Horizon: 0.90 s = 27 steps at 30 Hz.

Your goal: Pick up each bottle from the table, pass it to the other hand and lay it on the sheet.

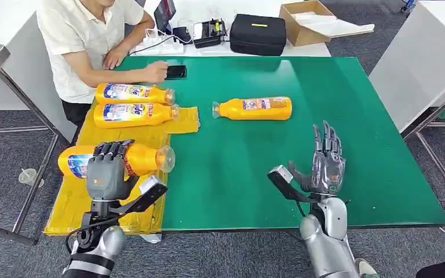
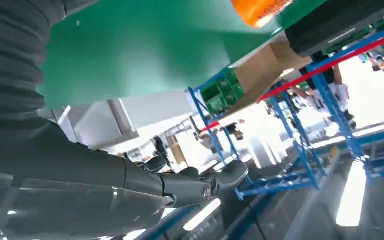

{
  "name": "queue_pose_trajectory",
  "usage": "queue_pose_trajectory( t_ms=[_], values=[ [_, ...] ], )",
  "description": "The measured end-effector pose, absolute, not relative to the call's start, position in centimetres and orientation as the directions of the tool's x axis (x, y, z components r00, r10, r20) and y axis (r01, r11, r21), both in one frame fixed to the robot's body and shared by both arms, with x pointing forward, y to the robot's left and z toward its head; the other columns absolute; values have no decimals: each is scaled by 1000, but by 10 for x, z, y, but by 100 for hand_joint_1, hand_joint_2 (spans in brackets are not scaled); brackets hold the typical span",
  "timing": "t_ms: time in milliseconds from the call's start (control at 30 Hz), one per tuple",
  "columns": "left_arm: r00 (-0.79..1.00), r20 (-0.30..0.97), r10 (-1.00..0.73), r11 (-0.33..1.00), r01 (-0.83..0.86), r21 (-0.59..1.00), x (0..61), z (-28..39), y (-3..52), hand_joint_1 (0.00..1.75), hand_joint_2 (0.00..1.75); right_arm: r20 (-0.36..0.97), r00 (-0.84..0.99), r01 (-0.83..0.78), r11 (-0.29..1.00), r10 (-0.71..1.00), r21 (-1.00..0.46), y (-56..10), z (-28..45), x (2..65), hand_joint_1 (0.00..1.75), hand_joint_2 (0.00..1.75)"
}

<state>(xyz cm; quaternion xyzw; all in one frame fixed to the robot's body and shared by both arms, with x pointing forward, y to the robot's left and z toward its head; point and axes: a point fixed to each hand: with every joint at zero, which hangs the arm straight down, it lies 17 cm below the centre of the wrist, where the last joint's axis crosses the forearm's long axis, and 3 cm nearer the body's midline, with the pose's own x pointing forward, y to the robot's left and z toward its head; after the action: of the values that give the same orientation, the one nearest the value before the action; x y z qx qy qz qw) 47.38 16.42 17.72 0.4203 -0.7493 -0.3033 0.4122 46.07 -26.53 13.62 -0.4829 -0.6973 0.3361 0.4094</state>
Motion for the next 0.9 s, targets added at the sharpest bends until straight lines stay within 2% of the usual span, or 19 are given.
queue_pose_trajectory(
  t_ms=[133, 233, 433, 700, 833, 900],
  values=[
    [-260, 294, -920, 370, -323, 871, 492, 149, 175, 175, 175, 251, -190, 380, 307, 949, -873, -267, 131, 467, 0, 175],
    [-245, 280, -928, 332, -206, 921, 507, 120, 174, 175, 175, 291, -227, 326, 354, 929, -877, -254, 126, 476, 0, 175],
    [-224, 252, -941, 271, -55, 961, 526, 79, 179, 175, 175, 522, -336, 44, 566, 784, -823, -200, 104, 487, 0, 175],
    [-200, 243, -949, 245, 11, 969, 529, 57, 187, 175, 175, 543, -364, -12, 579, 757, -815, -179, 100, 486, 0, 175],
    [-190, 259, -947, 250, 73, 966, 531, 48, 188, 175, 175, 699, -352, -270, 648, 622, -712, -149, 73, 472, 0, 175],
    [-184, 286, -940, 266, 126, 956, 531, 38, 186, 175, 175, 725, -353, -343, 639, 592, -689, -142, 63, 462, 0, 175]
  ],
)
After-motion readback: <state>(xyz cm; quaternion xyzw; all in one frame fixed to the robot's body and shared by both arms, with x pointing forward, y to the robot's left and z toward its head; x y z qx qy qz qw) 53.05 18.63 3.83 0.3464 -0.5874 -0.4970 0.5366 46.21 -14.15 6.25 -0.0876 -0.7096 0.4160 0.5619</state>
